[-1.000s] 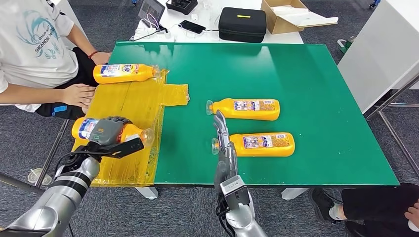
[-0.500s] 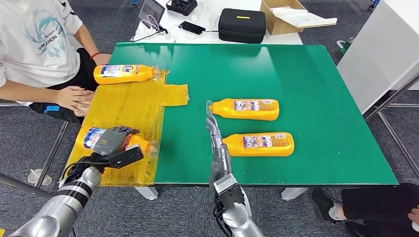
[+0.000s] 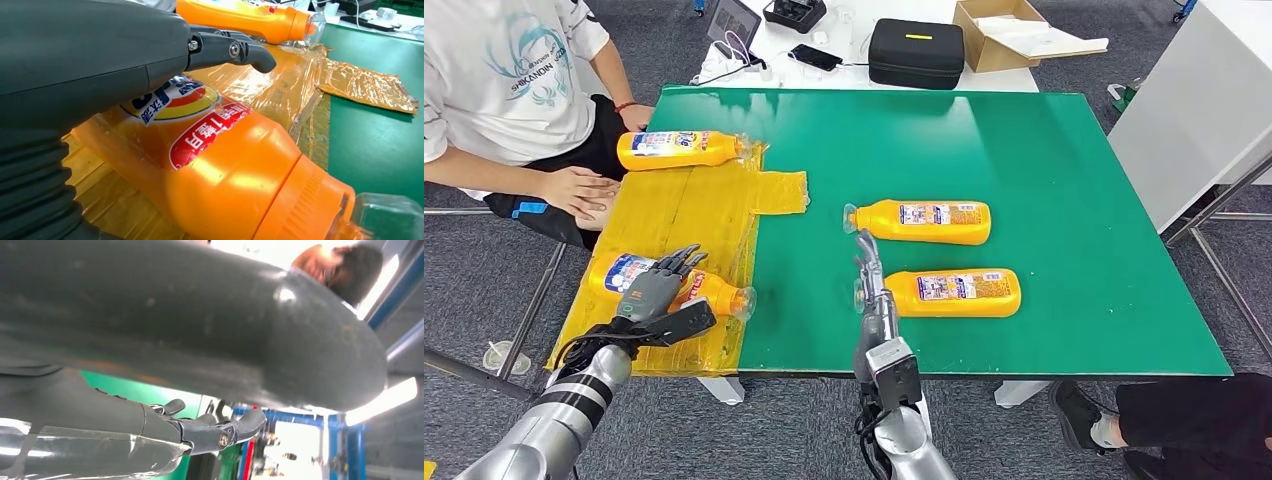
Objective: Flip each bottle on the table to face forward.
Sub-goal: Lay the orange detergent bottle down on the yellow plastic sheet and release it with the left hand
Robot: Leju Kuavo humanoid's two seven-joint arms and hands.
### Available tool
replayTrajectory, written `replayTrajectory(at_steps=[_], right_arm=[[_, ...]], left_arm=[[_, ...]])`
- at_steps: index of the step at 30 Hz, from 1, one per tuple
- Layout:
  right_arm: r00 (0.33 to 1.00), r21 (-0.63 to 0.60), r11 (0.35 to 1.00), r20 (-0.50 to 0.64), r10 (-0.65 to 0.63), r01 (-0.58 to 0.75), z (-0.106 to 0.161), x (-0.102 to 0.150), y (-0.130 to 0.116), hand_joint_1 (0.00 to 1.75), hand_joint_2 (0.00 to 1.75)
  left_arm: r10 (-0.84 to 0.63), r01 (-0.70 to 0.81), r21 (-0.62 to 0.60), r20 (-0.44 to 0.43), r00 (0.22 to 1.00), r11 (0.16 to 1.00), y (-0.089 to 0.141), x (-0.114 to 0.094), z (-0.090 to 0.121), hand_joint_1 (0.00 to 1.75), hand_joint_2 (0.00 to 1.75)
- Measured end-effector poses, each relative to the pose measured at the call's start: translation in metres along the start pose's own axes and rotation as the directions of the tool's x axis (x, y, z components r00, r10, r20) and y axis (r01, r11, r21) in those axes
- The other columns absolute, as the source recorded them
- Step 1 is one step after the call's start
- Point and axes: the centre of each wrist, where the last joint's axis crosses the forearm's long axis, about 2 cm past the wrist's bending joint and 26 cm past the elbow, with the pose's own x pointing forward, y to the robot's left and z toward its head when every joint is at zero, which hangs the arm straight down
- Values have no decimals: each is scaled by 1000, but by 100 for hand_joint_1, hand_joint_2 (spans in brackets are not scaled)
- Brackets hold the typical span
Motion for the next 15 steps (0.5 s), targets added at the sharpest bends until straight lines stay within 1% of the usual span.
replayTrajectory(at_steps=[4, 8, 11, 13, 15], right_arm=[[1000, -26, 1000, -7, 1, -1, -1, -1, -3, 0, 0], [1000, -38, 999, -12, -2, 2, -1, -1, -4, 0, 0], [1000, -53, 999, -18, -7, 6, -1, -2, -6, 0, 0], [1000, -56, 998, -22, -5, 4, -1, -3, -6, 0, 87], [999, -50, 999, -27, 18, -20, -1, -4, -7, 0, 175]], left_arm=[[12, -12, 0, 3, 1000, 1000, -1, 0, 0, 0, 0], [30, -30, -4, 3, 1000, 1000, -1, 0, 0, 0, 175], [75, -75, -6, 5, 997, 997, 0, 0, 1, 0, 175], [160, -161, 8, 26, 987, 987, 1, 0, 1, 0, 175], [313, -319, 71, 85, 946, 945, -3, 6, 1, 0, 175]])
